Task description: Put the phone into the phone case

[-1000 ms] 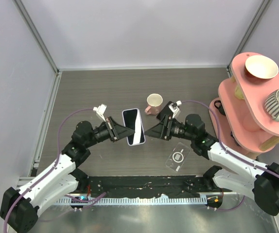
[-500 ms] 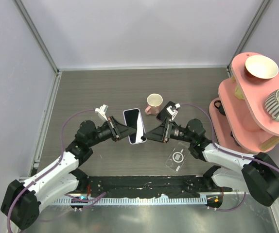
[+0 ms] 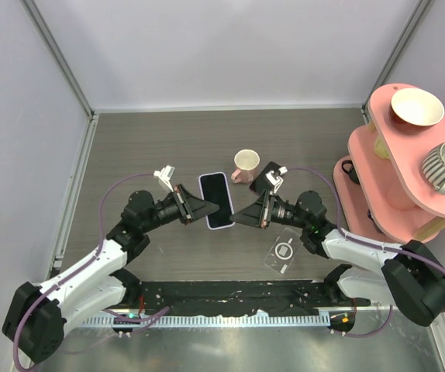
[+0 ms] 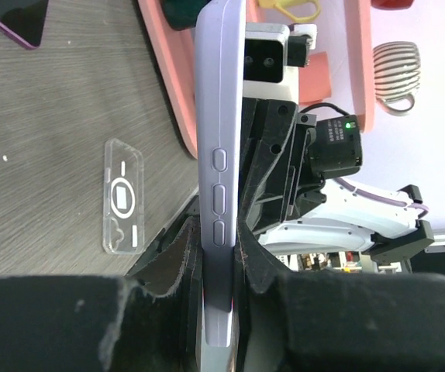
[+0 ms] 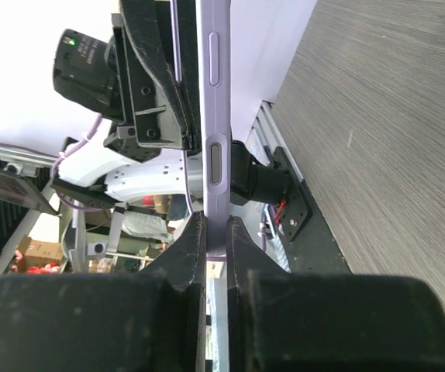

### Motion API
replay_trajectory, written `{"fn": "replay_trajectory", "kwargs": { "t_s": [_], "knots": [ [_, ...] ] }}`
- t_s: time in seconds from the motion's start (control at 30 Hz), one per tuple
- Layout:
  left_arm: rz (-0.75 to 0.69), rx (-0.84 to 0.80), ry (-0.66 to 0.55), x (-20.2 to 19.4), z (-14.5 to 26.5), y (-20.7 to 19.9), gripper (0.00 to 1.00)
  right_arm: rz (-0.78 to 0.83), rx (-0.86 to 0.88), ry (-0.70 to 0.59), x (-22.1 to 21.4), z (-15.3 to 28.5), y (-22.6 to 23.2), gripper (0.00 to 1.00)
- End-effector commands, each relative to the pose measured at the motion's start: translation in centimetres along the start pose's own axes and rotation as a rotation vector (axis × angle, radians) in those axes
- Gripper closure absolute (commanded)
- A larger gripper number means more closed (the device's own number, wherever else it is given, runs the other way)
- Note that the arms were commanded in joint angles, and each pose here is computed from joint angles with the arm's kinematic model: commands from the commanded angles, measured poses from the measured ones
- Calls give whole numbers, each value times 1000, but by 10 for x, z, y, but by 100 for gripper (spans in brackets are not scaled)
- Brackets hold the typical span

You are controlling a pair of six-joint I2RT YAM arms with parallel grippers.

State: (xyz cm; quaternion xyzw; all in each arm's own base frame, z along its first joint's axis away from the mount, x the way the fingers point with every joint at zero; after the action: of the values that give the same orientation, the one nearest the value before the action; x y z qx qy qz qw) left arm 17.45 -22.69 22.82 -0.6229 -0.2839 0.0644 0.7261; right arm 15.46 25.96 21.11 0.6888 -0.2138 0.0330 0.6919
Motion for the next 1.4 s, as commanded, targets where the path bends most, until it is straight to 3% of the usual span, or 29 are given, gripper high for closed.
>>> {"fn": "replay_trajectory", "kwargs": {
  "t_s": [0.0, 0.07, 0.1, 0.2, 0.27, 0.4, 0.5, 0.6, 0.83, 1.0, 1.37],
  "knots": [
    [-109, 83, 8, 5, -5, 14, 100, 116, 50, -21, 10, -3, 28, 99],
    [-103, 99, 22, 1, -6, 22, 100, 119, 17, -22, 11, -3, 25, 92],
    [-99, 98, 27, 1, -6, 23, 100, 122, 24, -20, 11, -3, 28, 81],
    [-91, 98, 32, 0, -9, 27, 100, 118, 48, -15, 10, -3, 33, 71],
    [-87, 100, 38, -1, -10, 29, 100, 118, 50, -13, 10, -3, 32, 71],
    [-51, 89, 52, 12, -7, 29, 100, 124, -44, -14, 7, 0, 12, 38],
    [6, 108, 83, 31, 3, 37, 100, 128, -149, -48, 6, 8, -1, 22],
    [44, 198, 115, 43, 11, 55, 100, 164, -256, -78, 8, 17, -11, 15],
    [76, 291, 231, 59, 2, 83, 100, 297, -342, -139, 20, 34, 6, 14],
    [122, 436, 363, 64, 2, 125, 100, 358, -359, -150, 24, 40, 15, 14],
    [223, 553, 450, 64, 11, 173, 99, 417, -404, -178, 24, 55, 19, 14]
  ]
}}
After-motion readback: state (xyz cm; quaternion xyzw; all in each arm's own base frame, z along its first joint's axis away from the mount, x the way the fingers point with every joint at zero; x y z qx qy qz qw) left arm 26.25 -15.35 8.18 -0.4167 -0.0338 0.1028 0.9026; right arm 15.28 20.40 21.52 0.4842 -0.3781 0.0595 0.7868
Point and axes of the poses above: each gripper's point midway between its finger pads, its own z axis back along the fingers, its own y axis along the line the jaws close on, x = y × z, the point moved 4 cm from there along z, back along the fingers
